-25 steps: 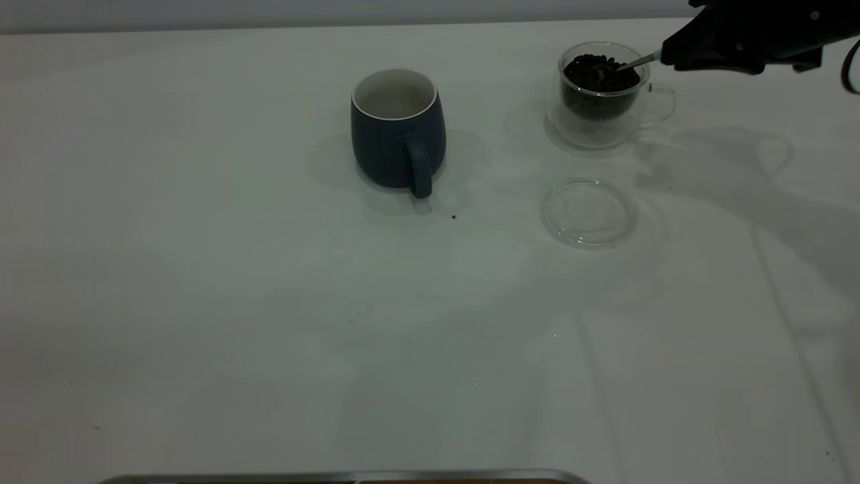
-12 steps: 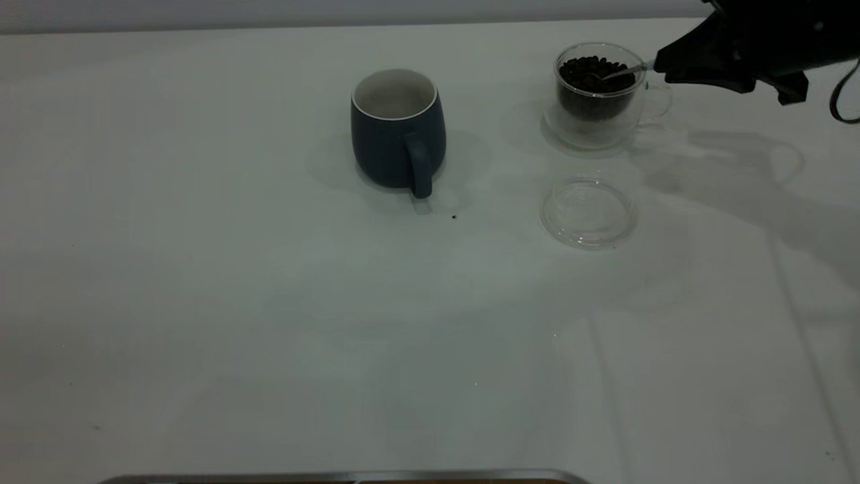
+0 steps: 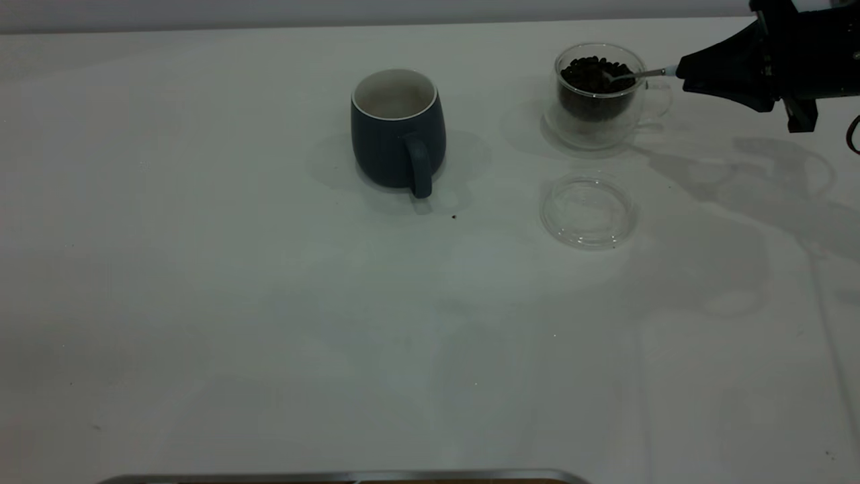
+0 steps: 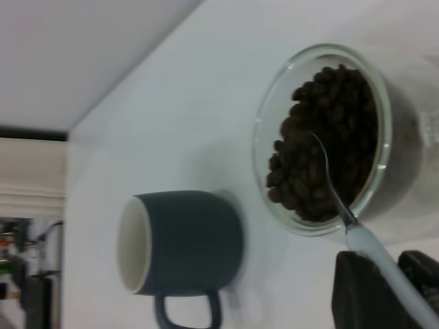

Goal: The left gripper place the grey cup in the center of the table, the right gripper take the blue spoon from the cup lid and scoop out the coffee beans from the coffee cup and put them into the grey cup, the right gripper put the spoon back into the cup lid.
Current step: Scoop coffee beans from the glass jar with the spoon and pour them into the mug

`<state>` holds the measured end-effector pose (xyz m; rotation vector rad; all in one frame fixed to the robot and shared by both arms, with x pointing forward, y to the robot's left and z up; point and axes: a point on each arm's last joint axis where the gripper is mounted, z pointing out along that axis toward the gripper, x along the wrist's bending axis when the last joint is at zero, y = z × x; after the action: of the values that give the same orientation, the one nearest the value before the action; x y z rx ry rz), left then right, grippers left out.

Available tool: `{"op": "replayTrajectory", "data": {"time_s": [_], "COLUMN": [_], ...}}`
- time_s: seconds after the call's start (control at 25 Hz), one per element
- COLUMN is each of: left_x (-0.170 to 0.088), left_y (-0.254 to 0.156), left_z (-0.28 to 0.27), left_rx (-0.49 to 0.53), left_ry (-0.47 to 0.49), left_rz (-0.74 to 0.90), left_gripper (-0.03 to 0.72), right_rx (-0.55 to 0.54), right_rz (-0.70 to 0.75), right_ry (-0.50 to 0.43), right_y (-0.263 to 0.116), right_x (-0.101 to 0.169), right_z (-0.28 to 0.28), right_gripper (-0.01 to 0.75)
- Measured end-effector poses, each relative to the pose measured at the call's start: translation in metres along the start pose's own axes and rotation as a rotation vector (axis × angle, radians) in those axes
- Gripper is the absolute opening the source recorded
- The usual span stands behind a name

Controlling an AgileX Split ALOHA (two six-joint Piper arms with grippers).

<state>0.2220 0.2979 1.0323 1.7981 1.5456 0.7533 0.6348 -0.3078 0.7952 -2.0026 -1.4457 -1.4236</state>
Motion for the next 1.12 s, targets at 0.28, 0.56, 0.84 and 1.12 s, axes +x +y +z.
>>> {"op": "replayTrajectory", "data": {"time_s": [0.28,0.56,0.84,1.12], "left_x": [0.0,0.0,0.0,0.0], "left_y": [0.0,0.0,0.0,0.0], "left_z": [0.0,0.0,0.0,0.0], "left_rx": [0.0,0.0,0.0,0.0], "left_ry": [0.0,0.0,0.0,0.0], "left_rz": [0.0,0.0,0.0,-0.003], "left_gripper": [0.588,0.588,0.588,0.588], "right_rx": [0.008,-0.012,-0.029,-0.018], "right_rz": [0.02,0.03,0.041,0.071], "right_ry": [0.053,0.061,0.1,0.159], "right_y": [-0.003,0.002,0.005,0.004], "right_x": [-0.004,-0.008,-0.009,-0.003], "right_z": [0.001,-0.006,-0.013,-0.012], "right_gripper": [0.102,0.102,0.102,0.102]}}
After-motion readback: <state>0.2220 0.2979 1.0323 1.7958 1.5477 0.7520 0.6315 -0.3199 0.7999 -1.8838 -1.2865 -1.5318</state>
